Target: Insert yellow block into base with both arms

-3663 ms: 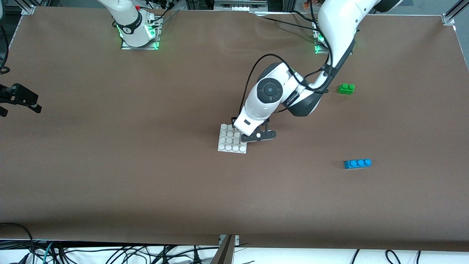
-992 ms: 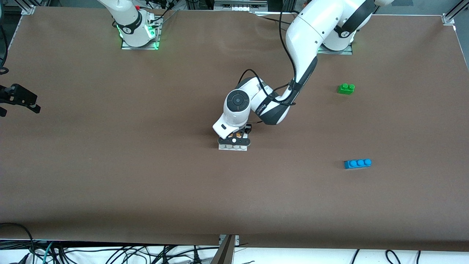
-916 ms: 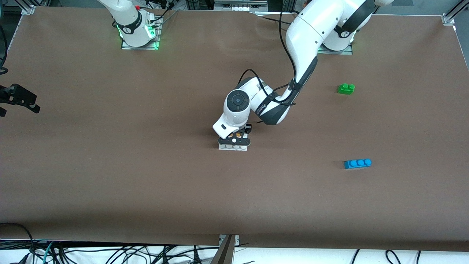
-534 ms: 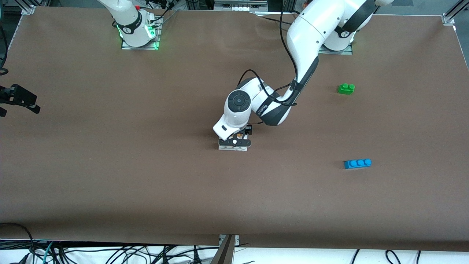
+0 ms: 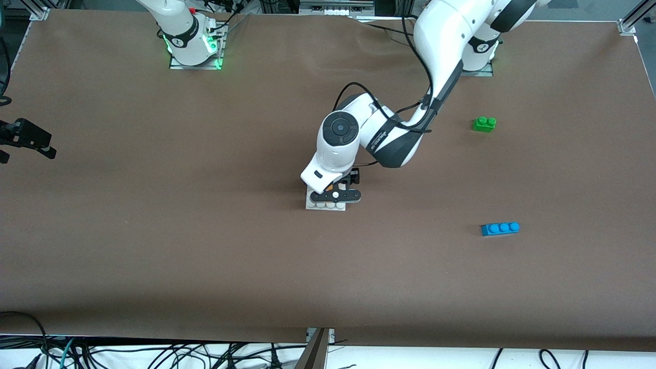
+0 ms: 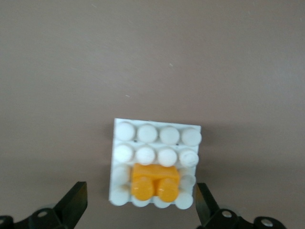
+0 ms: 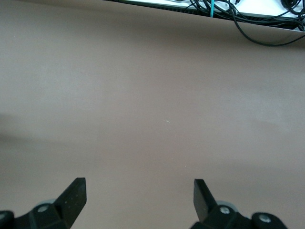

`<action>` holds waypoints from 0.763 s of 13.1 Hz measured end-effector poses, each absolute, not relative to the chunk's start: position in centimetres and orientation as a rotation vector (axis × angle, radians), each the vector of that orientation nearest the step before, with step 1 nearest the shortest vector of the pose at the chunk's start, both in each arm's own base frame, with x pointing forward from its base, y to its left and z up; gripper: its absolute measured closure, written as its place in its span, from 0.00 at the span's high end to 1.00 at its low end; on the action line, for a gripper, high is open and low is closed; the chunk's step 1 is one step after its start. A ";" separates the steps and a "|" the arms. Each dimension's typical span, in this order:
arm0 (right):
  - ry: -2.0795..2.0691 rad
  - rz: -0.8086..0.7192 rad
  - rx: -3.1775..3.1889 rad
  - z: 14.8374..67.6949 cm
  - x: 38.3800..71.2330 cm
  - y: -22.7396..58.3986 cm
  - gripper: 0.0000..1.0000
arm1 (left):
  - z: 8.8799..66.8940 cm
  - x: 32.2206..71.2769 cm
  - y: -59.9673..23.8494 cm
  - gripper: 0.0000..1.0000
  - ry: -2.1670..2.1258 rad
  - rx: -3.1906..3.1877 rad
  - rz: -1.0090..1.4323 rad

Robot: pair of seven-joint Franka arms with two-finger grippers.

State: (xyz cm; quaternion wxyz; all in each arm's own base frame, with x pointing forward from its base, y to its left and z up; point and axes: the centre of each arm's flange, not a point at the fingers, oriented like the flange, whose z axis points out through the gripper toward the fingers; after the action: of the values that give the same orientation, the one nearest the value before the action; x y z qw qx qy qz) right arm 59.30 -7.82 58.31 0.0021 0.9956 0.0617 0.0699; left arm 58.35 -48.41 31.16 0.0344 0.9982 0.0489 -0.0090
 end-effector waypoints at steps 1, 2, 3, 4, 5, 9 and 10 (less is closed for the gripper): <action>0.193 0.219 3.124 58.3 59.3 -7.8 1.00 | 32.4 59.2 -46.9 1.00 0.180 3.075 -0.034; 0.193 0.219 3.124 58.3 59.3 -7.8 1.00 | 33.7 60.0 -45.1 1.00 0.200 3.090 -0.054; 0.193 0.219 3.124 58.3 59.3 -7.8 1.00 | 35.0 60.5 -43.5 1.00 0.203 3.109 -0.082; 0.193 0.219 3.124 58.3 59.3 -7.8 1.00 | 36.5 60.7 -42.2 1.00 0.206 3.128 -0.110; 0.193 0.219 3.124 58.3 59.3 -7.9 1.00 | 38.1 60.5 -41.1 1.00 0.217 3.147 -0.138; 0.193 0.218 3.124 58.3 59.3 -7.9 1.00 | 44.9 60.4 -35.2 1.00 0.238 3.199 -0.221; 0.193 0.218 3.124 58.3 59.3 -7.8 1.00 | 46.6 60.8 -32.9 1.00 0.217 3.203 -0.230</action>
State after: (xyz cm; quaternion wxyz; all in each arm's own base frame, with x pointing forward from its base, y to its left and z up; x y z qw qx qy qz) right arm 59.30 -7.84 58.29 0.0021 0.9957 0.0615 0.0696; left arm 60.82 -32.91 46.60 -0.0384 0.9944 0.0673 -0.0714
